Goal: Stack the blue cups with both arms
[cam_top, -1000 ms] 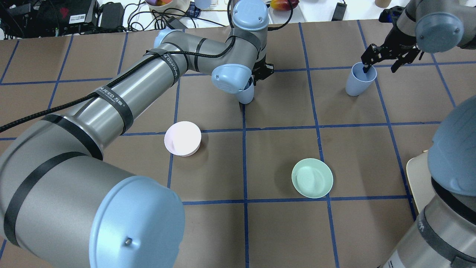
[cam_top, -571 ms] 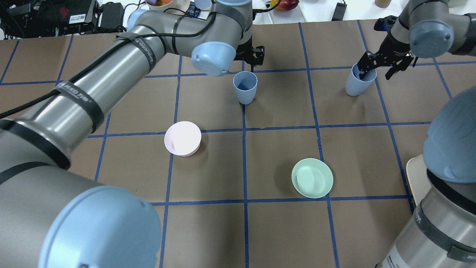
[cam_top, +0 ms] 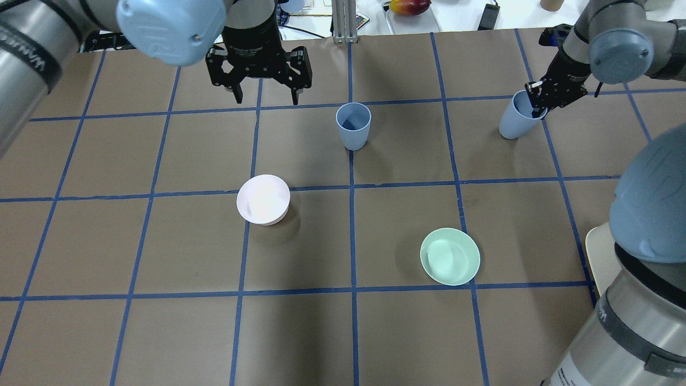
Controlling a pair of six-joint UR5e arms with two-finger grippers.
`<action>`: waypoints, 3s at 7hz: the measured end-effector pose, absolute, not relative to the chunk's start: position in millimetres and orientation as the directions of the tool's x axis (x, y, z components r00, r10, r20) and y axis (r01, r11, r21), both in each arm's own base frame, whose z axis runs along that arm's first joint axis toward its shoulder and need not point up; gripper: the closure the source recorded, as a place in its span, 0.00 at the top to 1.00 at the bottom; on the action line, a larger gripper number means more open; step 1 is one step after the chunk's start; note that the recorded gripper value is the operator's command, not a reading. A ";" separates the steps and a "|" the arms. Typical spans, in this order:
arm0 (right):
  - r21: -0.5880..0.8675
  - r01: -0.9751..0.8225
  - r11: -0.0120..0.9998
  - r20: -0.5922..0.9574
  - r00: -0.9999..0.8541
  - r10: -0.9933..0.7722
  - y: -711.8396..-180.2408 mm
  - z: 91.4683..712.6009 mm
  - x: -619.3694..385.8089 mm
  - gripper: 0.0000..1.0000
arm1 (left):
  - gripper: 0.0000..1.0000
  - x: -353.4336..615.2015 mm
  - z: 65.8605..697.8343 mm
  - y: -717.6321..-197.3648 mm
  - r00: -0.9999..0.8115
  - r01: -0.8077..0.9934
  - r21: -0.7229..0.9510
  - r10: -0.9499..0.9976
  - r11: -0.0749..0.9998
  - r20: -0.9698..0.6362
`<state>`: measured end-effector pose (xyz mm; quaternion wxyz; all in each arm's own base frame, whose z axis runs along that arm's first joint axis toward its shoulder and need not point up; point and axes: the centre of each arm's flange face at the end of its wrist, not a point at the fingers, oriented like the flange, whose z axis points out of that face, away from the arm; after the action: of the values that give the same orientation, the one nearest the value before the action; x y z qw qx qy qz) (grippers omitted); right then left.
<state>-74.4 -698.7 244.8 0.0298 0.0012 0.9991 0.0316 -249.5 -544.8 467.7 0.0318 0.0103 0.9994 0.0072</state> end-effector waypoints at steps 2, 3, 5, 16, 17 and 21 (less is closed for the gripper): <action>0.056 0.000 0.998 -0.055 -0.998 0.003 -698.8 254.8 -69.6 0.00 | 1.00 -222.4 469.8 -490.4 -0.998 -0.006 -0.006 -0.007 1.000 -0.060; 0.054 0.017 0.998 -0.056 -0.998 0.020 -695.1 271.2 -59.1 0.00 | 1.00 -201.9 471.8 -489.6 -0.998 0.045 -0.049 0.042 0.998 -0.052; 0.057 0.052 0.997 -0.053 -0.997 0.055 -674.2 329.6 23.1 0.00 | 1.00 -162.3 488.9 -502.0 -0.992 0.123 -0.101 0.119 0.987 -0.046; 0.028 0.216 0.976 -0.079 -0.973 0.218 -641.8 346.6 316.4 0.00 | 1.00 -154.7 494.7 -506.7 -0.990 0.141 -0.115 0.142 0.983 0.004; 0.031 0.217 0.976 -0.073 -0.973 0.219 -644.2 339.6 316.6 0.00 | 1.00 -155.0 492.3 -508.0 -0.990 0.142 -0.113 0.143 0.983 0.005; 0.017 0.214 0.977 -0.073 -0.974 0.214 -648.5 338.0 317.0 0.93 | 1.00 -155.0 491.7 -507.1 -0.990 0.142 -0.114 0.143 0.983 0.004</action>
<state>317.0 -648.5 338.0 0.0372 0.1077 0.9935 0.0043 -155.0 -507.1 491.7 -0.0063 0.0716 0.9958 -0.0566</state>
